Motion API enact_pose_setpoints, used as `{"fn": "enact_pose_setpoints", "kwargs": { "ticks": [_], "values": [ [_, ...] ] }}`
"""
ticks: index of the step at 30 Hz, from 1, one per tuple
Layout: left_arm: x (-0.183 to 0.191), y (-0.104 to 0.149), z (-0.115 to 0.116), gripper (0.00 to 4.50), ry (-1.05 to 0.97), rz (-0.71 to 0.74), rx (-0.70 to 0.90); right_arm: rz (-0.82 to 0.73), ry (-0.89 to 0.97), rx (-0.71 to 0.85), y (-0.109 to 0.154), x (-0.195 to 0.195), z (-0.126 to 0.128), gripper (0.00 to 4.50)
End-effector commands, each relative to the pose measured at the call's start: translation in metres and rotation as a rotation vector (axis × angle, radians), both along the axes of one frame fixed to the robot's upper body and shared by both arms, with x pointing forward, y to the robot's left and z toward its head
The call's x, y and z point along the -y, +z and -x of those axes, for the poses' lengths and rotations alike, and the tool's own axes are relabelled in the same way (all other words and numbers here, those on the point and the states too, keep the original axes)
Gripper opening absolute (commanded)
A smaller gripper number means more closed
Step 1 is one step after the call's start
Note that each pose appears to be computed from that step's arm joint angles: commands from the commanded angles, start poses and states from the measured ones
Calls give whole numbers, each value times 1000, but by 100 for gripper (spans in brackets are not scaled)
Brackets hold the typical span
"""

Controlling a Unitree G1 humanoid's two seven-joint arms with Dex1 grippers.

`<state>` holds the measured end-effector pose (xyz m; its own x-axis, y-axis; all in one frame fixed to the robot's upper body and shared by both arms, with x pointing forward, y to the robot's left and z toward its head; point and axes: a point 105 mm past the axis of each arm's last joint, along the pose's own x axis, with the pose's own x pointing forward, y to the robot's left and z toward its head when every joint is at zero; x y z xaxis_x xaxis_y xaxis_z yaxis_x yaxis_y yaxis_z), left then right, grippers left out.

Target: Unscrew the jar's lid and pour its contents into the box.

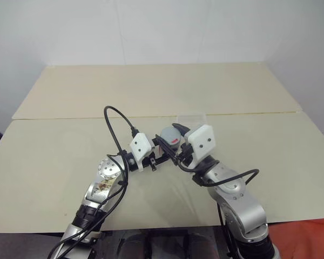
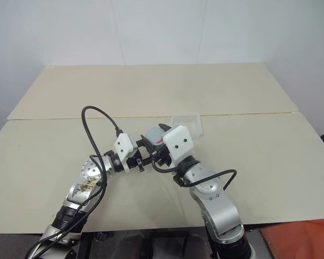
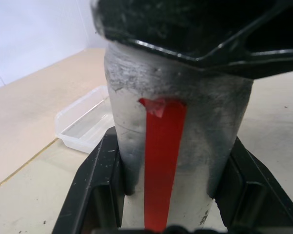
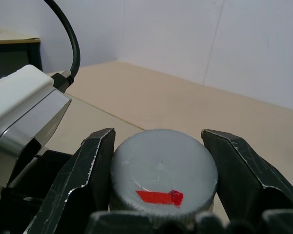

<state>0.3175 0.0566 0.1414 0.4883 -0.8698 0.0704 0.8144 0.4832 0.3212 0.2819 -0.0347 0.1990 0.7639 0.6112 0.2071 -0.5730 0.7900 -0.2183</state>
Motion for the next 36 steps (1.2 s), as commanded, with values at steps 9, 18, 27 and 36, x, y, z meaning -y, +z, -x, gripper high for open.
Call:
{"fn": "enact_pose_setpoints", "kwargs": {
  "ticks": [9, 18, 27, 36],
  "values": [
    [5, 16, 14, 202, -100, -1, 36, 21, 249, 76, 20, 20, 6, 278],
    [10, 22, 22, 202, -160, -7, 42, 225, 846, -2, 25, 22, 0, 278],
    [12, 20, 29, 202, -175, -4, 38, 451, 1191, -33, 24, 20, -17, 278],
    [11, 15, 33, 202, -158, 2, 21, 421, 1179, 17, 27, 22, -25, 278]
  ]
}}
